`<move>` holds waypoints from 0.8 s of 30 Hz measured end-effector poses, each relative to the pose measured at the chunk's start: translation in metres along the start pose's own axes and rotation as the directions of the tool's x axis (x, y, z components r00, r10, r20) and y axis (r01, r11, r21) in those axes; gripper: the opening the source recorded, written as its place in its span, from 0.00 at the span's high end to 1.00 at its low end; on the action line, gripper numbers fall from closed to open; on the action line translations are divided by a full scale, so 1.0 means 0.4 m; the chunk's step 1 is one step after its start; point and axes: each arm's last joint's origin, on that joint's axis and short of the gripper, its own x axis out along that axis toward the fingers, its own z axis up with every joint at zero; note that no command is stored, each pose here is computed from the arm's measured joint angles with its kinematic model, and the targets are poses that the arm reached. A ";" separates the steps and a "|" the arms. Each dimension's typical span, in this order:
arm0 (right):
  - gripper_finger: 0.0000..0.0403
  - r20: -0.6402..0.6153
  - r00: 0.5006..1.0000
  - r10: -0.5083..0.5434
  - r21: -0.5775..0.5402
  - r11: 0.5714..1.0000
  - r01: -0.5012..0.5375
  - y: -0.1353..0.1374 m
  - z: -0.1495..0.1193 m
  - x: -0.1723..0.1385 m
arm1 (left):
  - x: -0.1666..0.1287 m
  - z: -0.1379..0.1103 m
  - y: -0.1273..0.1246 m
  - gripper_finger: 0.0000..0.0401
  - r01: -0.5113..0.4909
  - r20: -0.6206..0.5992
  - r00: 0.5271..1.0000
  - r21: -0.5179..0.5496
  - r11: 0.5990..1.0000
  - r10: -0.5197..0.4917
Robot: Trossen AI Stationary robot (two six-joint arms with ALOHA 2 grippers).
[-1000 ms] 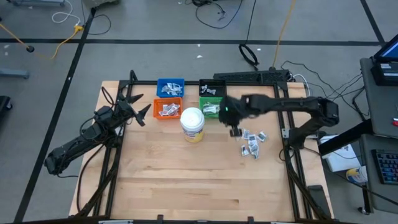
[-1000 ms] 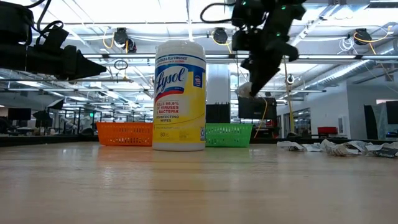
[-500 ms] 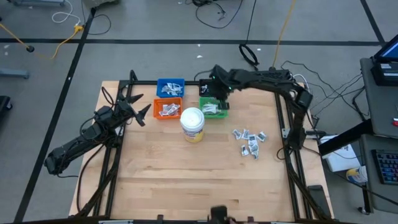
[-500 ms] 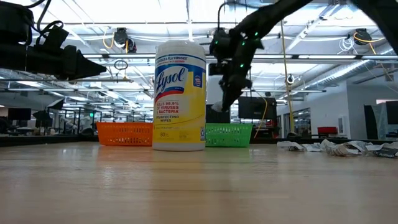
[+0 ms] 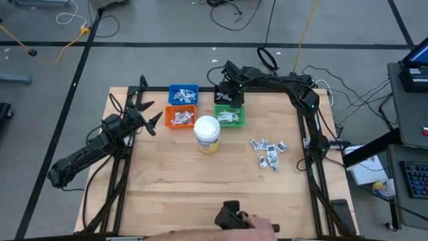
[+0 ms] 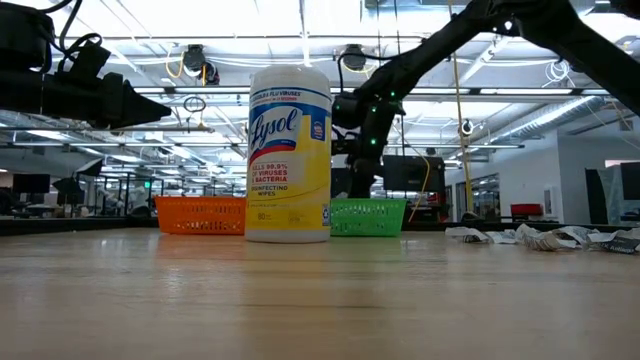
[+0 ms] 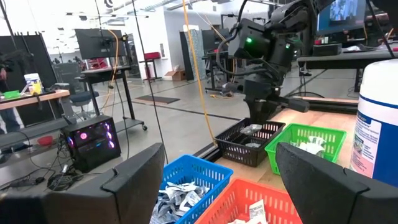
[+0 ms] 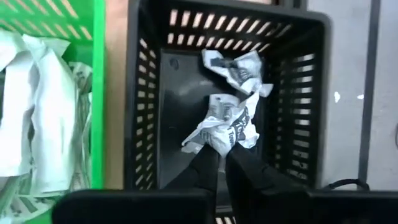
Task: Pick & Place First Aid Supplies
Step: Put the black towelette pack into the black bin
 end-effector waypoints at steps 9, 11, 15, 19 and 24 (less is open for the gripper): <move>0.76 0.038 0.998 0.056 0.031 0.998 -0.057 -0.005 -0.006 -0.002 | 0.000 0.000 0.000 0.23 0.000 0.000 1.000 0.000 1.000 0.000; 0.68 0.048 0.996 0.077 0.070 0.994 -0.080 -0.004 -0.007 -0.002 | 0.000 0.000 0.000 0.23 0.000 0.000 1.000 0.000 1.000 0.000; 0.56 0.007 1.000 0.019 0.211 0.977 -0.020 -0.010 -0.008 -0.010 | 0.000 0.000 0.000 0.23 0.000 0.000 1.000 0.000 1.000 0.000; 0.52 -0.062 0.997 -0.046 0.379 0.923 0.066 -0.015 -0.016 -0.057 | 0.000 0.000 0.000 0.23 0.000 0.000 1.000 0.000 1.000 0.000; 0.52 -0.130 0.991 -0.017 0.548 0.832 0.086 -0.002 -0.032 -0.102 | 0.000 0.000 0.000 0.23 0.000 0.000 1.000 0.000 1.000 0.000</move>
